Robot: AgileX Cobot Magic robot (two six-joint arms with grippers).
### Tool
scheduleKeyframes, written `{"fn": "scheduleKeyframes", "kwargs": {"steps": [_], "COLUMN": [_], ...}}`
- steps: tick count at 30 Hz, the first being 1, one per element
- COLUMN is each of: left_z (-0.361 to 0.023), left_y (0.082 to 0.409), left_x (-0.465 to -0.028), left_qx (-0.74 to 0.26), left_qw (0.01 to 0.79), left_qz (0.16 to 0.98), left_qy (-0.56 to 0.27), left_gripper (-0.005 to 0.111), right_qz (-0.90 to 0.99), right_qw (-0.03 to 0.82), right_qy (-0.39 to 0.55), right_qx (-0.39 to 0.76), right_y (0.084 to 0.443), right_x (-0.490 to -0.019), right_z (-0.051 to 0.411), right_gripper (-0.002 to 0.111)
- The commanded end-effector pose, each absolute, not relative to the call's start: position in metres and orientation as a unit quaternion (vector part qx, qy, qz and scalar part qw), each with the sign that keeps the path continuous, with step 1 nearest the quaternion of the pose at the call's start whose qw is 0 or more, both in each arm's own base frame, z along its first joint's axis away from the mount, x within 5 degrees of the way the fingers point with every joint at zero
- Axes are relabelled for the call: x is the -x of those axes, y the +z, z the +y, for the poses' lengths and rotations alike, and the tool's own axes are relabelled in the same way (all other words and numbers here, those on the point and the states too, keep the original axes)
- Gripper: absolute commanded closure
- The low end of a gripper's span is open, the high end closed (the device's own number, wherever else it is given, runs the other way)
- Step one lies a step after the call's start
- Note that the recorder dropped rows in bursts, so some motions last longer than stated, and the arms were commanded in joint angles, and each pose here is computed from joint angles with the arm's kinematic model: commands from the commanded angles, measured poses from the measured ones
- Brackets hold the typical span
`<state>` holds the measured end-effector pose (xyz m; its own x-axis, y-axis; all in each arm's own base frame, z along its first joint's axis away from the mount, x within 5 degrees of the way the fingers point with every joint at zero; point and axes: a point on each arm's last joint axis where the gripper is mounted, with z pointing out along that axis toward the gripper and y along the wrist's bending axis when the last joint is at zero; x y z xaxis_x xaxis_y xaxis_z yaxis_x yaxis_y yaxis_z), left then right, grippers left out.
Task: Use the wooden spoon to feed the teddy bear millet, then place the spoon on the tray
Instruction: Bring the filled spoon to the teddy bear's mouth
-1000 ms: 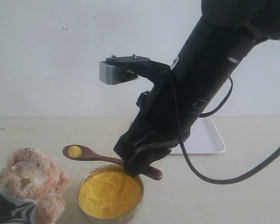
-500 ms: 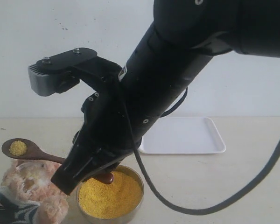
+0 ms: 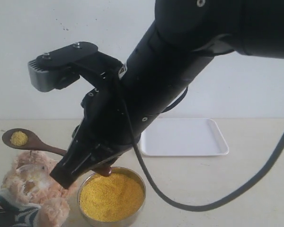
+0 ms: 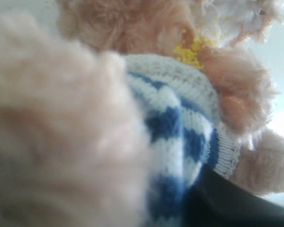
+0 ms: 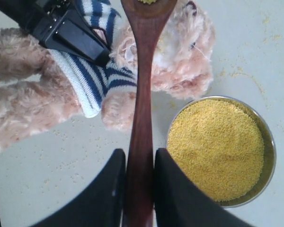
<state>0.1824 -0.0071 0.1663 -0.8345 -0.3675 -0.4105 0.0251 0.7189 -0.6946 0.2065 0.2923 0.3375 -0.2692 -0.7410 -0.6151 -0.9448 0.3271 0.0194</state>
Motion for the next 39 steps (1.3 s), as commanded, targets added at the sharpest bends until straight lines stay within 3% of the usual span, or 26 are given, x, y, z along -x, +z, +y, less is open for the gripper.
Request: {"fn": "scheduleKeyframes", "kwargs": {"steps": [1, 12, 39], "left_z": [-0.009, -0.009, -0.009], "left_y": [0.168, 0.167, 0.167], "left_x": [-0.182, -0.182, -0.182], "left_qx": [0.101, 0.102, 0.103], "left_qw": [0.268, 0.268, 0.269], "left_qz": [0.881, 0.881, 0.881], "left_qy": [-0.376, -0.375, -0.375], "left_gripper": [0.103, 0.103, 0.103], "right_qz": [0.755, 0.767, 0.672], "right_qw": [0.285, 0.252, 0.355], "right_qy": [0.186, 0.04, -0.173], "right_qx": [0.561, 0.589, 0.626], "right_y": [0.339, 0.29, 0.271], "right_x": [-0.201, -0.214, -0.176], "right_z": [0.302, 0.318, 0.363], "right_gripper": [0.108, 0.108, 0.108]}}
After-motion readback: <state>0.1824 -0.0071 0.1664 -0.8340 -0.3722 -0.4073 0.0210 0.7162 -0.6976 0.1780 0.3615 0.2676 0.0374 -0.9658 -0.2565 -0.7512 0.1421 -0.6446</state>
